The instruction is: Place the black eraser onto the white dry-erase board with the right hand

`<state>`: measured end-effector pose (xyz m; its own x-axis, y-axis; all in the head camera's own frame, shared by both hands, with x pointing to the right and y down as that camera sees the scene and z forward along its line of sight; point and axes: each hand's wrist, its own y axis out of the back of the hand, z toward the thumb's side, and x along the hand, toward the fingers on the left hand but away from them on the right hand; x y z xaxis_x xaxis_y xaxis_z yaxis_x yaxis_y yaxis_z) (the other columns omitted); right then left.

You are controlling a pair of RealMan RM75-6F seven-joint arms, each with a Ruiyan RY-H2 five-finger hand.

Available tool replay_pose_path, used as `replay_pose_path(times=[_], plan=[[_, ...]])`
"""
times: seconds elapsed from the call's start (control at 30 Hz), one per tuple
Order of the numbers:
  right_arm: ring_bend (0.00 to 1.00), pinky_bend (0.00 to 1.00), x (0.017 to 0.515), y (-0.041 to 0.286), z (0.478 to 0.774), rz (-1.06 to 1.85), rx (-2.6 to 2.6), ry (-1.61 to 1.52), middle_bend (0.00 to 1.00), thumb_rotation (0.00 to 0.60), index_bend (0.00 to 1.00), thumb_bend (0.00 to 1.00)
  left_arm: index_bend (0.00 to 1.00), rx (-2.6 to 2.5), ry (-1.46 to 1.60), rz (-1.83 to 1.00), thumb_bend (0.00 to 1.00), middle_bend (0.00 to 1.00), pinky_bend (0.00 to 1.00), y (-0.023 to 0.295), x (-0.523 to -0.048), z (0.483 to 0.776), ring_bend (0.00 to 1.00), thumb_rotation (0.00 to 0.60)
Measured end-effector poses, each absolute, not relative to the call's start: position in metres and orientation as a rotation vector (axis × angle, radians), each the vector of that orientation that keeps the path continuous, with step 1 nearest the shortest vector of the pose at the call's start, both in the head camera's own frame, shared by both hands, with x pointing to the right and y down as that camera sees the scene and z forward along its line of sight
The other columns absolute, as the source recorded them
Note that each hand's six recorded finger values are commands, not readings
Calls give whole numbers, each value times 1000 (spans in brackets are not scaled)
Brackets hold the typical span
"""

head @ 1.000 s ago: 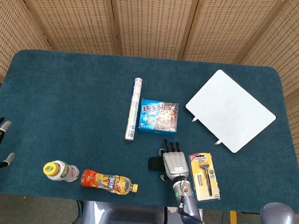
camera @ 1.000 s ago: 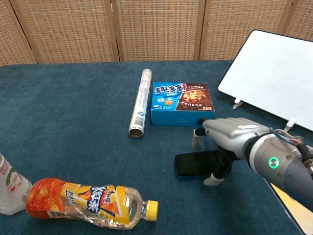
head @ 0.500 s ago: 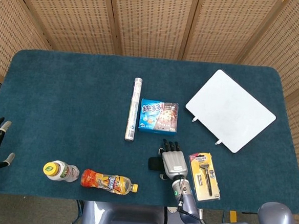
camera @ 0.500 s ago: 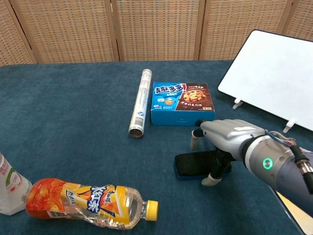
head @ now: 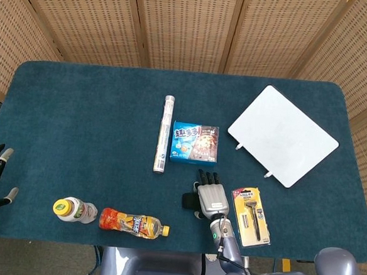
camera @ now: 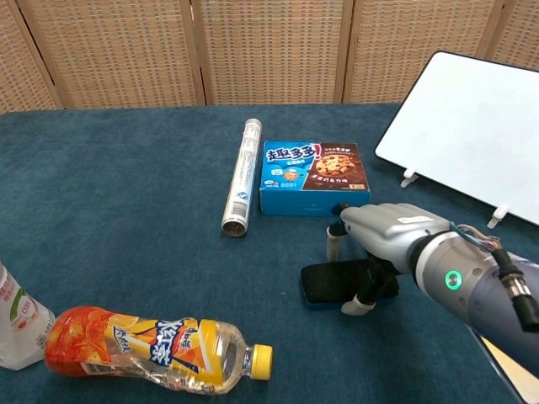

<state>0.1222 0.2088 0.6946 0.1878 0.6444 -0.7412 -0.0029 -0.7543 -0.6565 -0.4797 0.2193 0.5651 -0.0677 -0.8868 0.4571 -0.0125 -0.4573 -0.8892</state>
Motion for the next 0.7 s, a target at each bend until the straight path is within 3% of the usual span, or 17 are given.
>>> replay_pose_path(times=[0.7], plan=[[0,0,119,209,696,1591,-1944,-604,0,600,434,260,0,-1515,998,-1606,302,0,0,219,-480,564,0,600]])
